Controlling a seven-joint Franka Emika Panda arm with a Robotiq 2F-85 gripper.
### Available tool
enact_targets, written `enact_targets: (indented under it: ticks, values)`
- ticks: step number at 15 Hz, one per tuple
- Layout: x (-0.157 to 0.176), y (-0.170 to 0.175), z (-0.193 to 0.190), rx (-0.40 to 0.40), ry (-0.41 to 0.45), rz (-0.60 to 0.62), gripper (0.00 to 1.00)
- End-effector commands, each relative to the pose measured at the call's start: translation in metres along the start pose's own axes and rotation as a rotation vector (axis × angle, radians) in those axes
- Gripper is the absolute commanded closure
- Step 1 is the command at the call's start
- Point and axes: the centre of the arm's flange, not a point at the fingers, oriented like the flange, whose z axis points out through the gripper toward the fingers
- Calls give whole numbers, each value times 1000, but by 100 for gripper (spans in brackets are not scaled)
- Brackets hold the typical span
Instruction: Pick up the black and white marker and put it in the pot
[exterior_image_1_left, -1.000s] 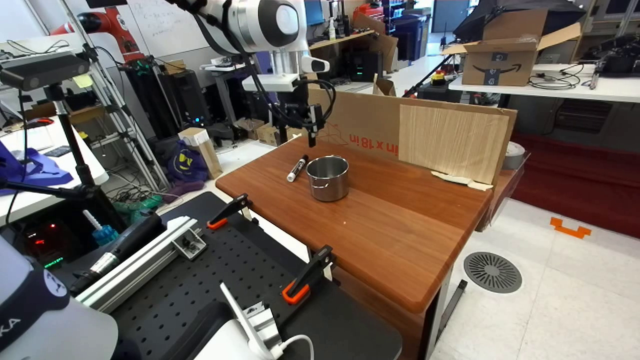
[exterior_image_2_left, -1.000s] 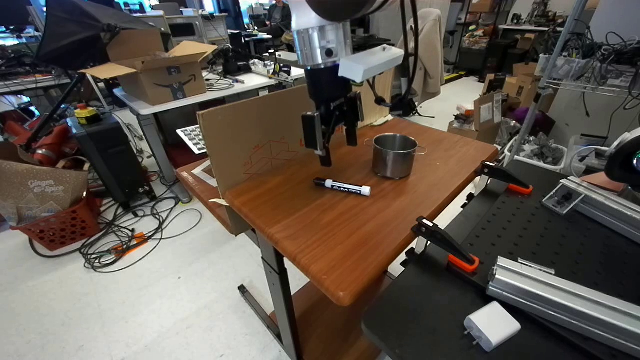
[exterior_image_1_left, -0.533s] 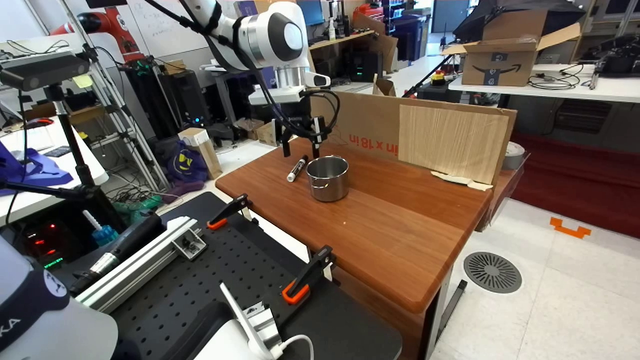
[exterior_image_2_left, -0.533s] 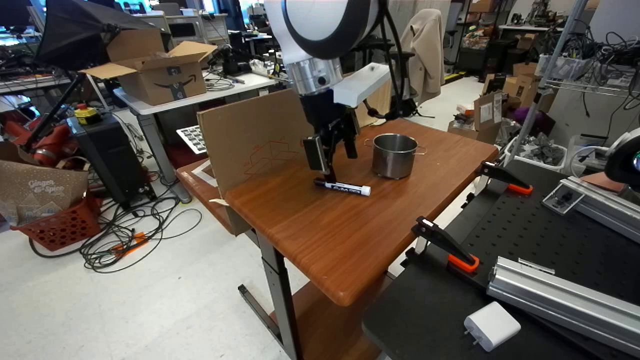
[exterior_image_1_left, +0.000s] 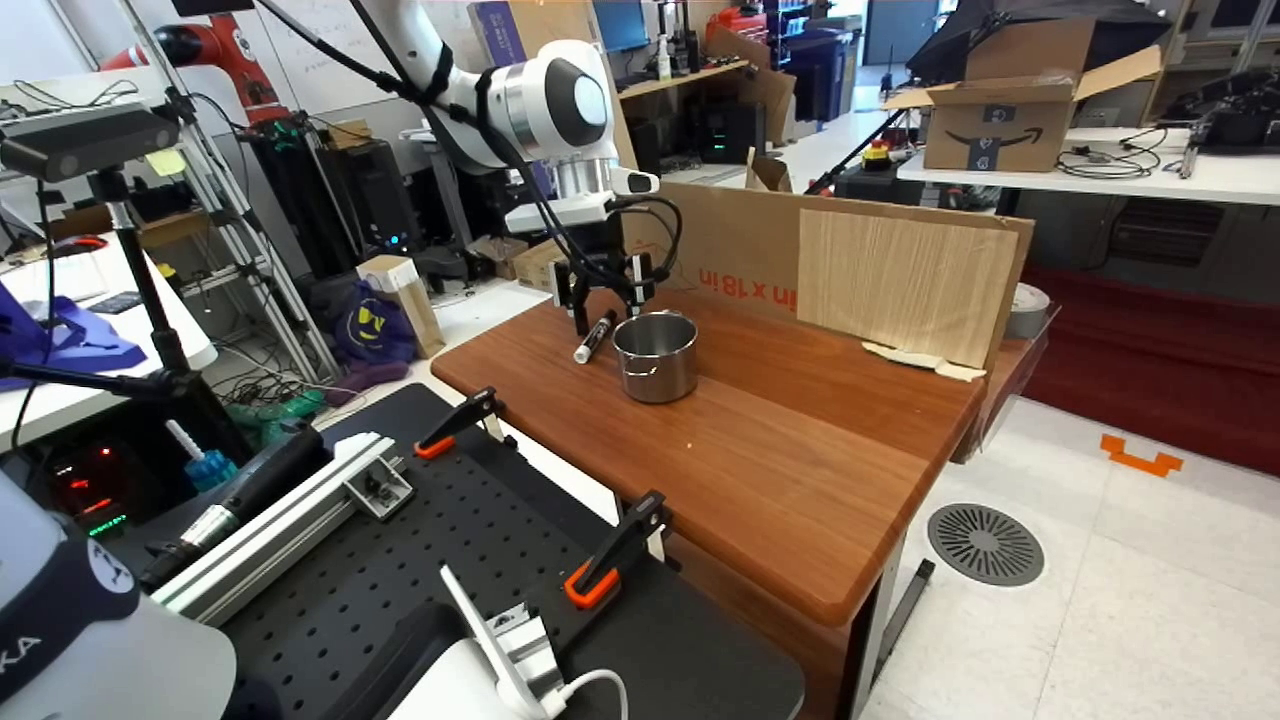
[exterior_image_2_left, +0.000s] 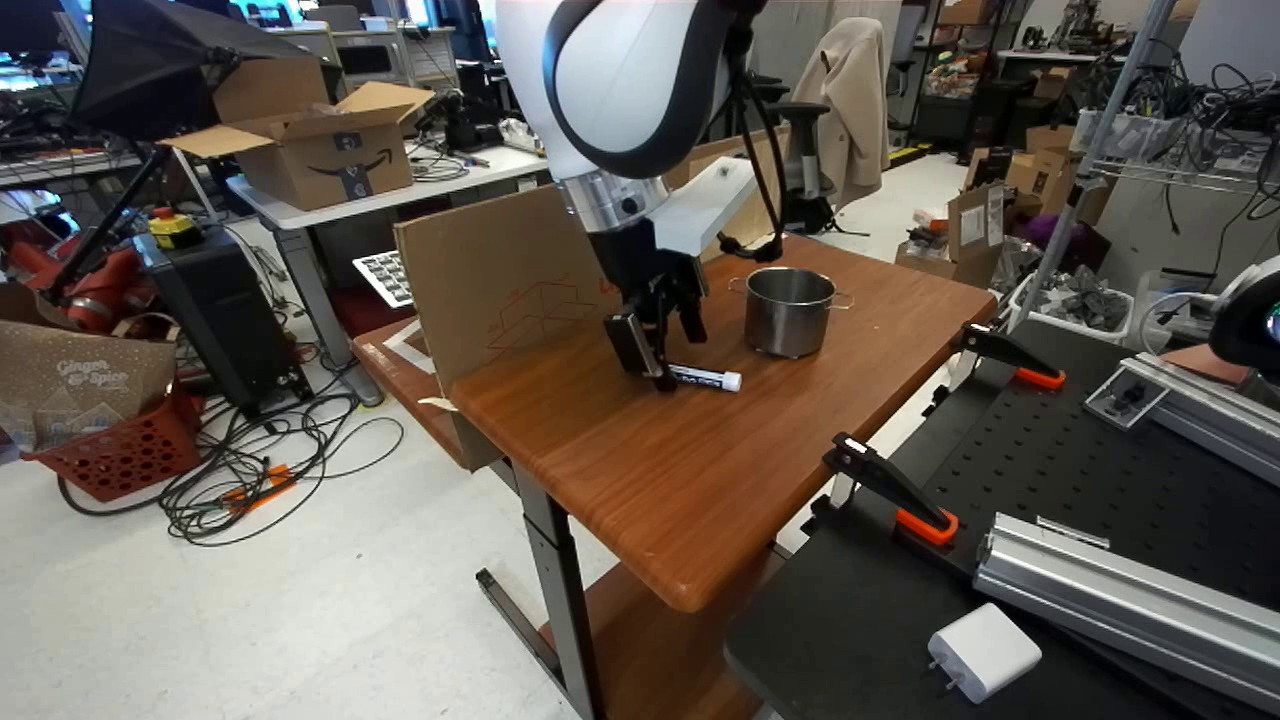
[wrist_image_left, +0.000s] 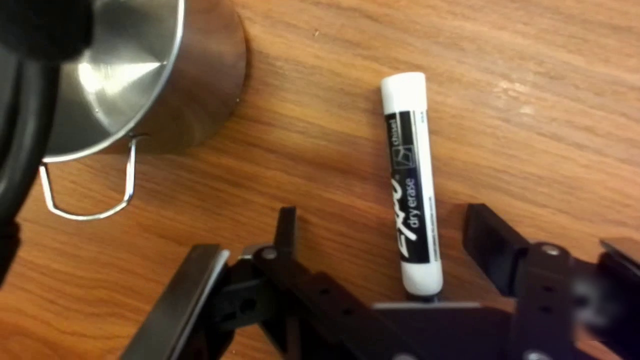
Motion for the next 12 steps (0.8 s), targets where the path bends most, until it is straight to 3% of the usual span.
enact_targets:
  ticks: [1,8,12]
  values:
    - [11,1,-3,-37,-27,-4,48]
    - [17,4,-6,-36,-53,-3,99]
    - [16,9,-15,-23,-44,9,95]
